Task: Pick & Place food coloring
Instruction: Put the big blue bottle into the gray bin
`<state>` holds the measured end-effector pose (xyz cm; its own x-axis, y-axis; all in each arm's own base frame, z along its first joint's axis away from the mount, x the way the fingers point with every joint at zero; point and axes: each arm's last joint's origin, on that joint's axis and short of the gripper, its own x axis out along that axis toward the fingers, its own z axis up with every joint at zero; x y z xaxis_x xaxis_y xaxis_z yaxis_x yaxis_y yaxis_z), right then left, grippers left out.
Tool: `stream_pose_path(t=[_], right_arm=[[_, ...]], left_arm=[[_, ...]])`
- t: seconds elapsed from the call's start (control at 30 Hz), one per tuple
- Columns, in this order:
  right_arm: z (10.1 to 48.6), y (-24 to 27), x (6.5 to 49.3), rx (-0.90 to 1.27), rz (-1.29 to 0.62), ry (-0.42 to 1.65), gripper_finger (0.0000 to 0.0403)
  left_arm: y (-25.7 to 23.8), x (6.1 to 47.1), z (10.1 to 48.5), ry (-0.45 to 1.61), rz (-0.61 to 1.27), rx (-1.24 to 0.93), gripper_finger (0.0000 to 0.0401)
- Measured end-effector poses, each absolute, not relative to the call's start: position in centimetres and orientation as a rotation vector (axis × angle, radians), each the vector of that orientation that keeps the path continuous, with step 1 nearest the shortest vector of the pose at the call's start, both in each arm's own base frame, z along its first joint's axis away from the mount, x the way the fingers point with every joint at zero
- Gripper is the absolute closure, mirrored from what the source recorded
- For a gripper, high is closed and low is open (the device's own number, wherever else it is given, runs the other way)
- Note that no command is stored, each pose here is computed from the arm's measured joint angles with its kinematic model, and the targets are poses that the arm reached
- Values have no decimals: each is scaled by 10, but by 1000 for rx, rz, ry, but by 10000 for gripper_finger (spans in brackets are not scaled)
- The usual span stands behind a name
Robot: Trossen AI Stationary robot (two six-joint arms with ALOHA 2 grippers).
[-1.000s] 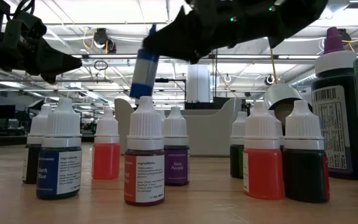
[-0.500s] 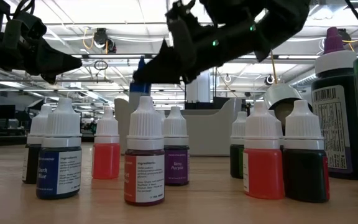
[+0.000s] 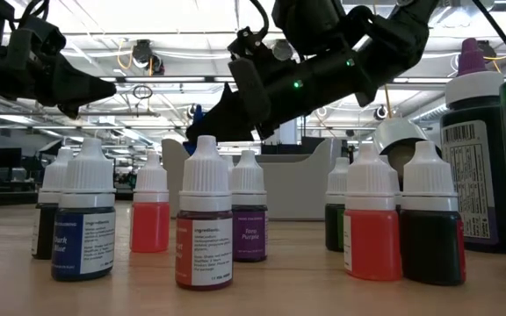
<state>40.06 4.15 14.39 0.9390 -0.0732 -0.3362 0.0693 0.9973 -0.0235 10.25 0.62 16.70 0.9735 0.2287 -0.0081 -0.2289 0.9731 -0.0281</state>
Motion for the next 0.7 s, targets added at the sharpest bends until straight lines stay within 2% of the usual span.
stream_pose_path(t=[0.4, 0.7], right_arm=[[138, 42, 402, -34, -42, 354, 290], [126, 38, 405, 18, -87, 340, 287]], left_arm=[[6, 102, 167, 5, 233, -28, 361], [6, 102, 167, 5, 234, -29, 361]])
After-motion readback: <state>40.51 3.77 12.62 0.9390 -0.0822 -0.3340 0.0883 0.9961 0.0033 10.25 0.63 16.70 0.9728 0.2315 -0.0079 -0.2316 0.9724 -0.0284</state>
